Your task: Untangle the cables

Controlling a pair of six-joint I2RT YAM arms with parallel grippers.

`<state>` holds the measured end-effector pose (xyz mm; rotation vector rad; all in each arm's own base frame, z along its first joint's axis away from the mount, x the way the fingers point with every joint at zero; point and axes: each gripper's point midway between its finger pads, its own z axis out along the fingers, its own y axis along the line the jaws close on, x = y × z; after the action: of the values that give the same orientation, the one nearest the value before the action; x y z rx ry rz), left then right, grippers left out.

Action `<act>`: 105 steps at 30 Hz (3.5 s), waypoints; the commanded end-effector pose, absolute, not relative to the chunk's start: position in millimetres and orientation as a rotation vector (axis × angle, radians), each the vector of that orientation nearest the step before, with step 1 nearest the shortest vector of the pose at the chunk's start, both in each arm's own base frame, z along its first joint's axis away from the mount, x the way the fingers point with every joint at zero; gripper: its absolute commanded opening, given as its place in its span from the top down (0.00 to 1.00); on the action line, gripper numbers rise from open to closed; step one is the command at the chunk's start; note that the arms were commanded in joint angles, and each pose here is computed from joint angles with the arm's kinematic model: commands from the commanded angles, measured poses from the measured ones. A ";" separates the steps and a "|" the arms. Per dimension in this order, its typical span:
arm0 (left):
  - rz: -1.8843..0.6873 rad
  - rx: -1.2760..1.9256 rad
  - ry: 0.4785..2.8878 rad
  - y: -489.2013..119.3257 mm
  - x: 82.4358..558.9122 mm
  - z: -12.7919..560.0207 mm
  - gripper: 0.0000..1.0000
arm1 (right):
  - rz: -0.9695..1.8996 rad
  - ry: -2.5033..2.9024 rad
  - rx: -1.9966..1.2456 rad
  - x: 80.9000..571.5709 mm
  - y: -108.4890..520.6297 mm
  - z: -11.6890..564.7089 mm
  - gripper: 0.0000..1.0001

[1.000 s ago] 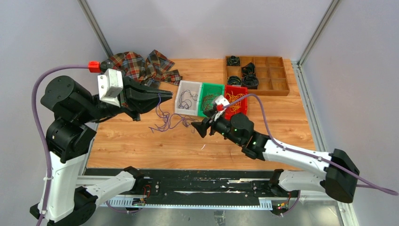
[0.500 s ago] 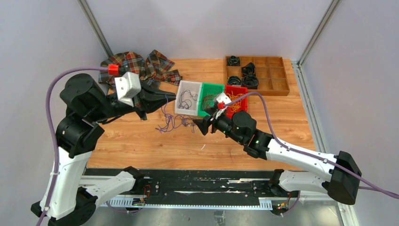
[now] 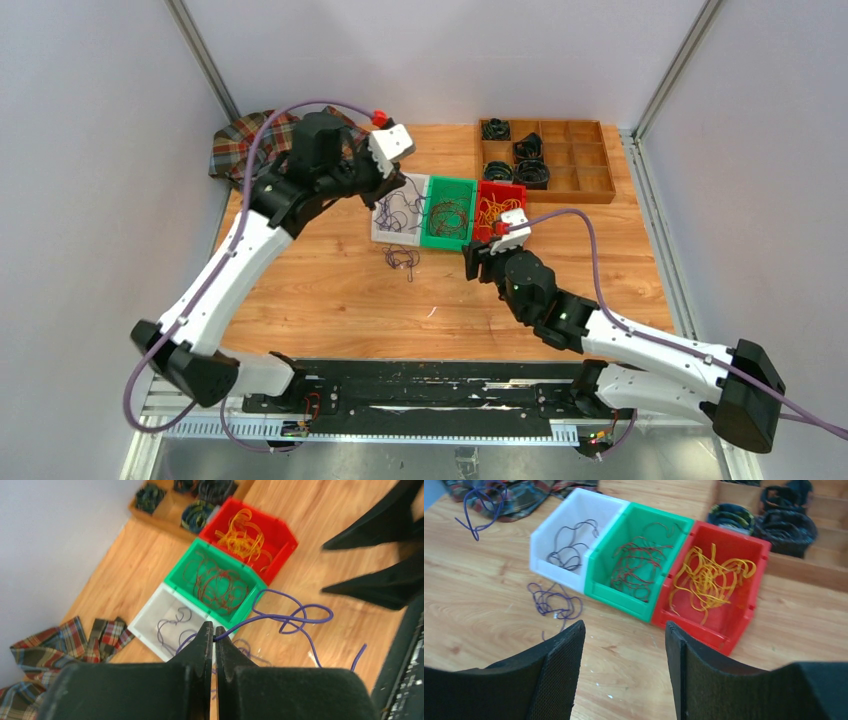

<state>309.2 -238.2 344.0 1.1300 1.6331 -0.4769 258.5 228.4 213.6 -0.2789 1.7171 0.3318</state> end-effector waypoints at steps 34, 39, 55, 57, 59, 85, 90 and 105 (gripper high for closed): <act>-0.031 0.905 2.070 -180.2 497.8 127.7 0.99 | 0.188 1.797 -0.073 264.2 161.7 186.9 0.43; -0.136 0.837 2.101 -181.6 488.7 121.7 0.99 | 0.191 1.804 -0.071 262.6 160.9 185.3 0.44; -0.337 0.999 2.136 -206.1 459.7 139.1 0.29 | 0.194 1.812 -0.096 264.0 165.9 192.1 0.45; -0.330 1.017 2.117 -204.5 458.0 151.6 0.20 | 0.190 1.810 -0.105 263.9 165.6 194.1 0.45; -0.316 1.022 2.111 -200.4 455.9 164.2 0.18 | 0.191 1.806 -0.114 264.5 166.7 196.6 0.44; -0.330 0.566 2.473 -44.3 372.7 232.2 0.02 | 0.527 2.063 -0.672 330.5 399.6 75.1 0.39; -0.323 0.591 2.465 -43.4 359.2 232.8 0.02 | 0.513 2.108 -0.671 330.6 407.8 47.9 0.49; -0.232 0.634 2.454 -32.2 343.4 235.8 0.02 | 0.590 1.962 -0.637 319.3 395.2 136.3 0.99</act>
<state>352.1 -37.2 226.2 0.6061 2.4822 -0.2737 322.4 392.8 70.9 -0.6554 2.0917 0.5217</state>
